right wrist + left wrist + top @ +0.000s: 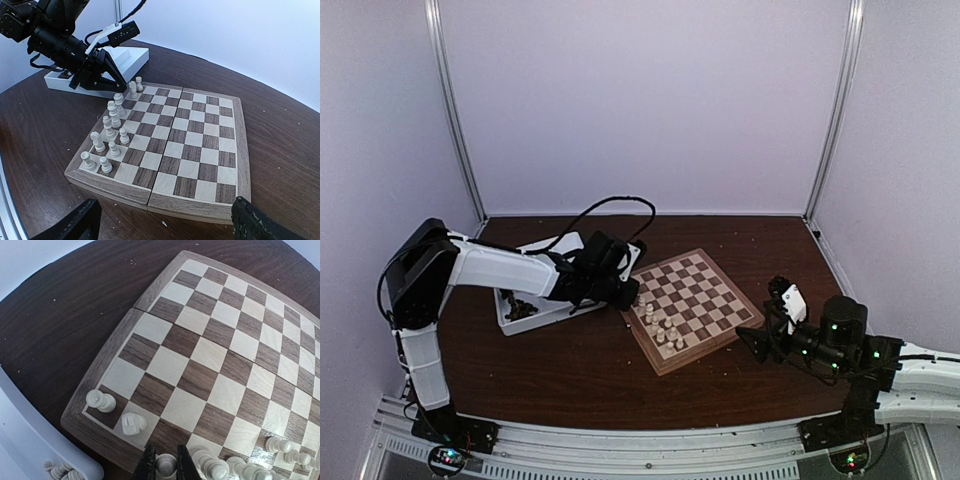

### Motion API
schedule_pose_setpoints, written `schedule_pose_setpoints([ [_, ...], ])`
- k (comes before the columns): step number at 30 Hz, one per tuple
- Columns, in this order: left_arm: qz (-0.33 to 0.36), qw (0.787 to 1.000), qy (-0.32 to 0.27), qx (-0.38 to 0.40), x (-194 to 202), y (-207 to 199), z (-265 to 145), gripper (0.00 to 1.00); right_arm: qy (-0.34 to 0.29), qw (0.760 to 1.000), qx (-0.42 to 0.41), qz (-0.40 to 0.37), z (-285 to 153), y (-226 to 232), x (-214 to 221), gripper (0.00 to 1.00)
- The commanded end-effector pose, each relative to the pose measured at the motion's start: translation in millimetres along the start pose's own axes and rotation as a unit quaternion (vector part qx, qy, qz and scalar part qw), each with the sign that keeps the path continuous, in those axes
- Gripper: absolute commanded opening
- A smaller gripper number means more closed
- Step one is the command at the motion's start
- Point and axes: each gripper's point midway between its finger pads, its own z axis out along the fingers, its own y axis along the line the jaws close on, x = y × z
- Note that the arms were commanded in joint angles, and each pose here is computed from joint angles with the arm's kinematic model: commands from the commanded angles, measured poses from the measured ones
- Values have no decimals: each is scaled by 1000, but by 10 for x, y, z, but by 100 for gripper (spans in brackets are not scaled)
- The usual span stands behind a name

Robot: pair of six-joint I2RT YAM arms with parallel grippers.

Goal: Set up the chess pieces on the board
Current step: Place the chess piece on the chessboard.

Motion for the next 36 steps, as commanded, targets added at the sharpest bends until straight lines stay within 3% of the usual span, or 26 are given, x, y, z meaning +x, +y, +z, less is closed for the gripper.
schedule_pose_setpoints([
  [1,1,1000,-25,5,-163,-12,43,0,-6,1000,6,1,1,-26,9,92],
  [36,2,999,-43,5,-250,-5,217,0,-6,1000,6,1,1,-24,7,92],
])
